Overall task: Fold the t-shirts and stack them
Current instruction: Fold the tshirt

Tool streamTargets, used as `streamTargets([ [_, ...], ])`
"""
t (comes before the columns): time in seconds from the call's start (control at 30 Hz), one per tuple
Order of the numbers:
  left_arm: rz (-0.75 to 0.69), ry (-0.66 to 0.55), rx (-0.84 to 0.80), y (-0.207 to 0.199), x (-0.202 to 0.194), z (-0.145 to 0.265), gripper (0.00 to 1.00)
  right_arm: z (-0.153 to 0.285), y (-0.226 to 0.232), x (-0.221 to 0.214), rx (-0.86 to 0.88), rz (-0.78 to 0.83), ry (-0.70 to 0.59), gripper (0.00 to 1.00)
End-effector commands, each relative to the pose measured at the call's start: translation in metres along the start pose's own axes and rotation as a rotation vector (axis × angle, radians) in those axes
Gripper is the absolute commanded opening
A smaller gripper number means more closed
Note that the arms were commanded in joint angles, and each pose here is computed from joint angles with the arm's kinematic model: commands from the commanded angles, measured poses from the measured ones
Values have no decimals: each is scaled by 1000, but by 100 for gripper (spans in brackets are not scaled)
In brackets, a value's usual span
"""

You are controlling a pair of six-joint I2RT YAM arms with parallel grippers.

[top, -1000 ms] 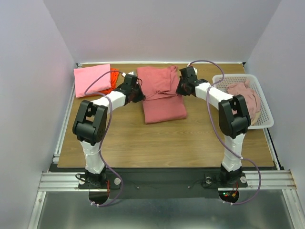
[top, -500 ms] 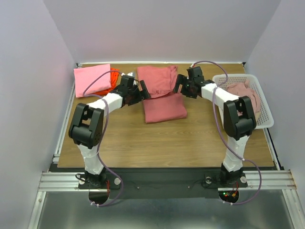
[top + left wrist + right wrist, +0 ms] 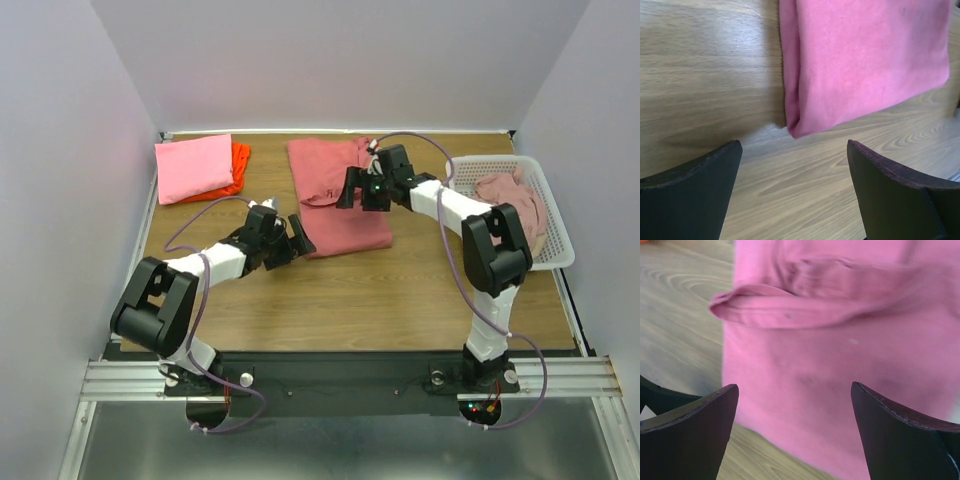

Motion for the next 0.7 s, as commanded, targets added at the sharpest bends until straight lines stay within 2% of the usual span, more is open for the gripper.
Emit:
streamTargets([
  [0.0,19,-76,-37,-8,7,17,98,-22,41,6,136,103,-3,100],
  [0.3,31,-71,-25,0,-9,26,98,-67,48,28,137,81,-29,100],
  [0.53,30,-78,-24,0,-6,24,98,-85,47,85,24,133,-240,100],
  [0.67,25,-84,-19,-2,0,19,98,-69,44,99,-37,165,-312,100],
])
Point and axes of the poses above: each gripper's point midway between its finger pads, its own z axis back along the fingers, its own y axis along the line the jaws close on, x = y × z, the point moved 3 cm from there along z, back along the fingers, and after that the axes turned 12 degrees about -z, right-handed, at the moved point
